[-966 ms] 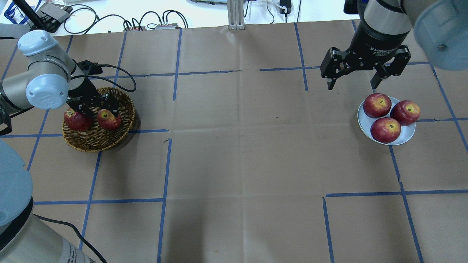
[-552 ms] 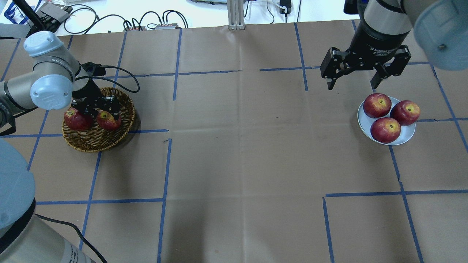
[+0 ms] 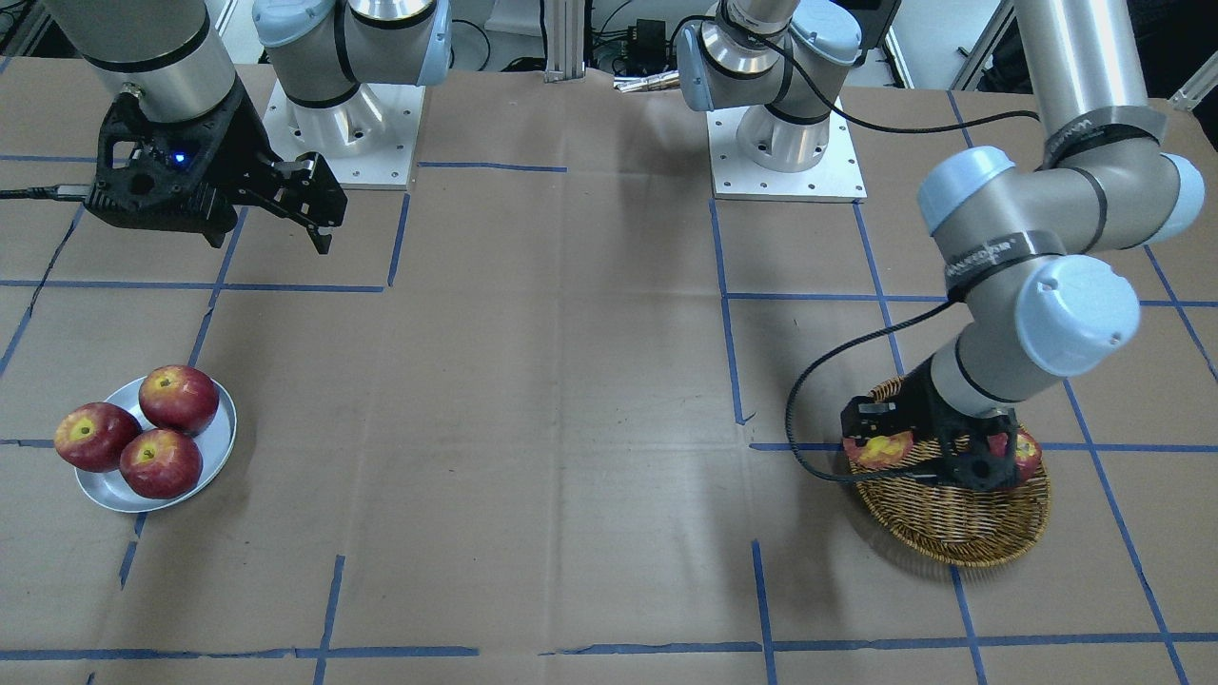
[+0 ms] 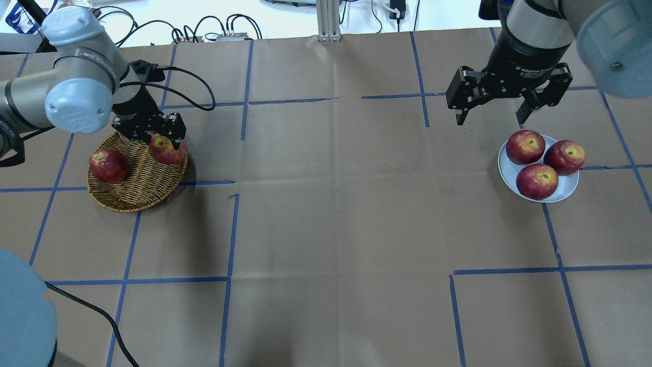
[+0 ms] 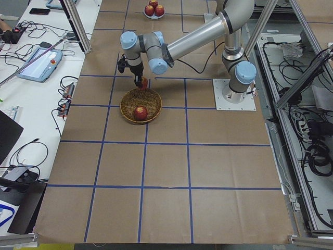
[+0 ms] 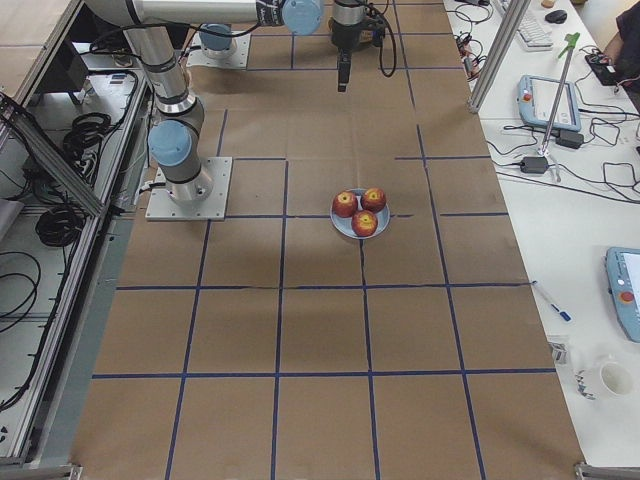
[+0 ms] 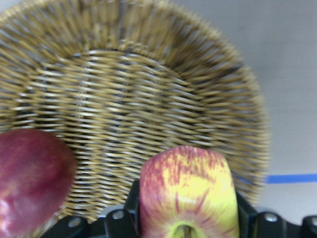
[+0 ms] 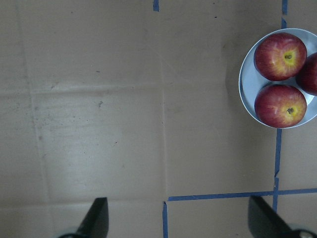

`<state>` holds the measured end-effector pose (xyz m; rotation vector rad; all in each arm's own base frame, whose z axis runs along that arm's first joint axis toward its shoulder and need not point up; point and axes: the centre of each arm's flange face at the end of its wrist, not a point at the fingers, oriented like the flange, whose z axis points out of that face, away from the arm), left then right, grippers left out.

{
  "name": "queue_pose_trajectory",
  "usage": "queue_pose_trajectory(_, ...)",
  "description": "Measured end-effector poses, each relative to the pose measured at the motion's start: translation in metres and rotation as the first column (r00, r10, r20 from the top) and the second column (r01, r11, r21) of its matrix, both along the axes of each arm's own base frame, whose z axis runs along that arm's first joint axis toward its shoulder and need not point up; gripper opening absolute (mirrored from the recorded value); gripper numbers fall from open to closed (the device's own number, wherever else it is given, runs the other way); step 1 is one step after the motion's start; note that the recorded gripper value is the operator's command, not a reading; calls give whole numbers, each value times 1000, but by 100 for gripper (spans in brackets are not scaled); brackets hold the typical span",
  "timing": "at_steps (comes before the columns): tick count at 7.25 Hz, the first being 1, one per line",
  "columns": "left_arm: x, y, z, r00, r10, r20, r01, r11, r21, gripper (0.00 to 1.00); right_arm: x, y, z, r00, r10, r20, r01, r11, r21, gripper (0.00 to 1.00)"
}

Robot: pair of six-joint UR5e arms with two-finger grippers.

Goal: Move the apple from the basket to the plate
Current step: 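Carry the apple with the left gripper to the table center and release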

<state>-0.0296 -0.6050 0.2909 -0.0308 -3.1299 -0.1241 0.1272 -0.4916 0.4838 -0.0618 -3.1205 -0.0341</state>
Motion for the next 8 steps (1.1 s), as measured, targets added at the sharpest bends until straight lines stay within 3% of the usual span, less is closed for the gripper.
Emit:
queue_pose_trajectory(5, -229, 45, -17, 998, 57, 2, -57, 998, 0, 42, 0, 0, 0, 1000, 0, -1, 0, 1000, 0, 100)
queue_pose_trajectory(8, -301, 56, -64, 997, 66, -31, -66, 998, -9, 43, 0, 0, 0, 1000, 0, -1, 0, 1000, 0, 100)
